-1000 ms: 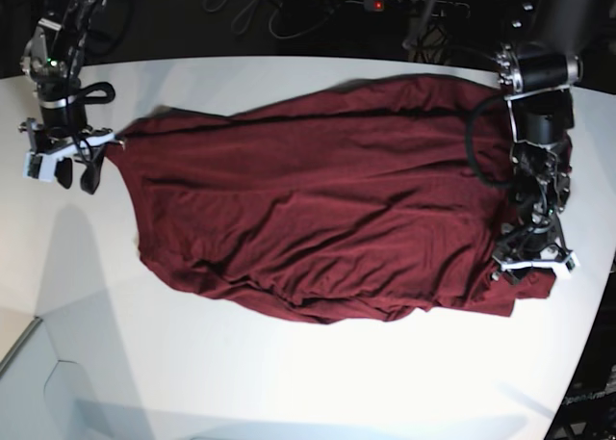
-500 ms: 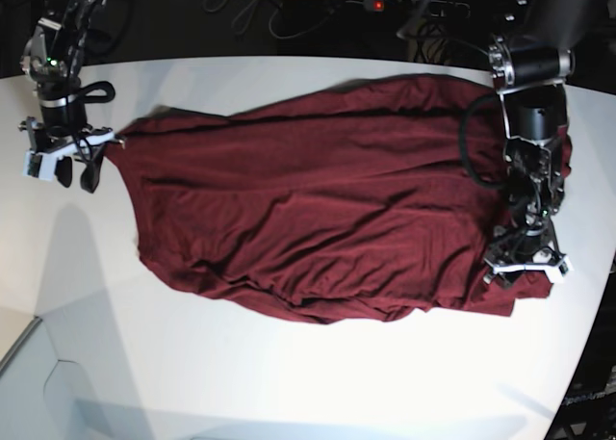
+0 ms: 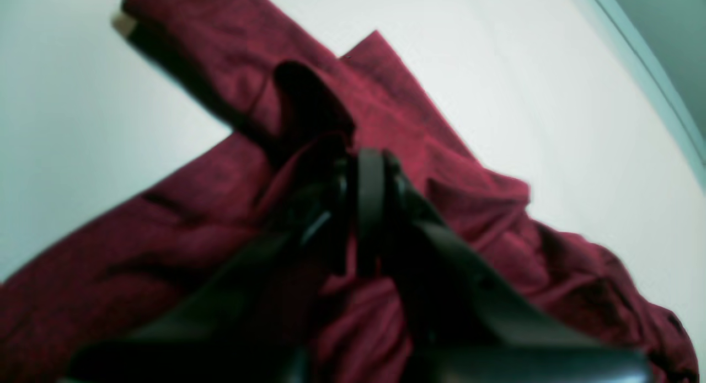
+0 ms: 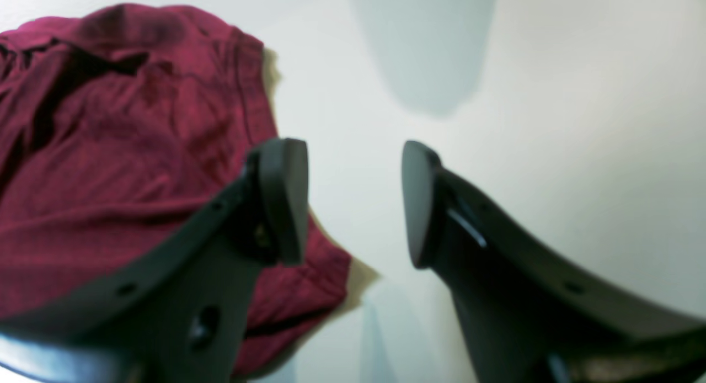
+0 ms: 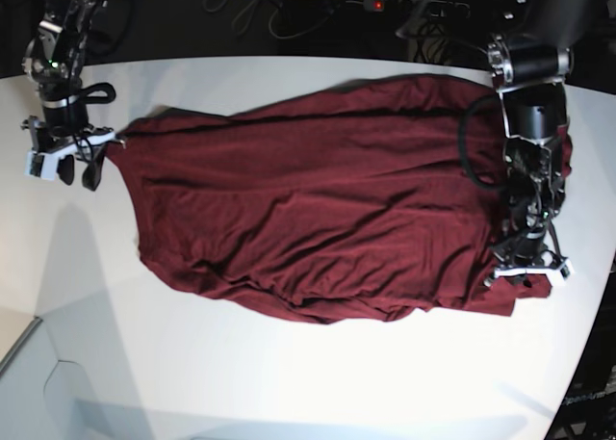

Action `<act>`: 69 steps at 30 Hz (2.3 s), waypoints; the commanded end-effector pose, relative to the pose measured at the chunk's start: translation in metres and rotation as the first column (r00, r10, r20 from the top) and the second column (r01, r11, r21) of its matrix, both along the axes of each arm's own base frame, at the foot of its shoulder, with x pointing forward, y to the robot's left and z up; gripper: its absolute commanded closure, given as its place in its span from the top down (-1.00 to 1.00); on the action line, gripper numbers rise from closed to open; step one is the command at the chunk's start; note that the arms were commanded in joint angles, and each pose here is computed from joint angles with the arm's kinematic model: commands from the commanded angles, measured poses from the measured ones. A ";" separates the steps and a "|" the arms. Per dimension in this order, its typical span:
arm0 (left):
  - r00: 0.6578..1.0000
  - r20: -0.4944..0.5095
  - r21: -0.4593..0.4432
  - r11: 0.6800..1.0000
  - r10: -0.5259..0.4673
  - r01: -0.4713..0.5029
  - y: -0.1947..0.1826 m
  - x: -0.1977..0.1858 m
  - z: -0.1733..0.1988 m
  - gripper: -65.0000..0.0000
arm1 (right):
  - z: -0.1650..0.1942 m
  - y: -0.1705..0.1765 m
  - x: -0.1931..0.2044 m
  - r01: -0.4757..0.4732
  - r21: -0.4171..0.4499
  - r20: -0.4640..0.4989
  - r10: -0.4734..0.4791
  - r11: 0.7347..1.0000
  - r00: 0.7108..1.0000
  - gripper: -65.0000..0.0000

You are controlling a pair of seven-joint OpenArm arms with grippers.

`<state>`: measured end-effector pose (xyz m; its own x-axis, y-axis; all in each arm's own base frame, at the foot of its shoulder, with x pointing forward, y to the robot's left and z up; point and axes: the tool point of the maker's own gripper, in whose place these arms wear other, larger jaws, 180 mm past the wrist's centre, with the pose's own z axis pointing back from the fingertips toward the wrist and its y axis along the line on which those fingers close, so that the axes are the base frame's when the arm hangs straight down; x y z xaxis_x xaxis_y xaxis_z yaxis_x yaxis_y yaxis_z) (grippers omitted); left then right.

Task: Layout the t-shirt on the table in an organized manner, then fold the t-shirt properly
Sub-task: 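Grasp the shirt edge with the left gripper and pull it outward to smooth, then drag the held shirt edge with the left gripper away from the right gripper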

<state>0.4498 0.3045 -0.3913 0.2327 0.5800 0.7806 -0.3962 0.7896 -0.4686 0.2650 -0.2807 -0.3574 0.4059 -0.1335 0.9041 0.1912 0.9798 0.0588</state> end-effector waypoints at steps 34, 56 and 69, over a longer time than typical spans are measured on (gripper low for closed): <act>0.975 0.214 0.152 0.984 0.062 -0.096 0.045 -0.086 0.069 -1.00 | 0.059 0.067 0.082 -0.257 -0.068 0.175 0.265 0.964 0.948 -0.13; 0.946 0.313 0.108 0.986 0.088 -0.127 0.052 -0.033 0.109 -1.00 | -0.045 0.143 0.072 -0.381 0.124 -0.033 0.388 0.916 0.921 -0.14; 0.958 0.285 0.032 0.998 0.036 -0.047 0.025 0.062 0.125 -1.00 | -0.062 0.126 0.058 -0.367 0.110 -0.093 0.377 0.924 0.922 -0.14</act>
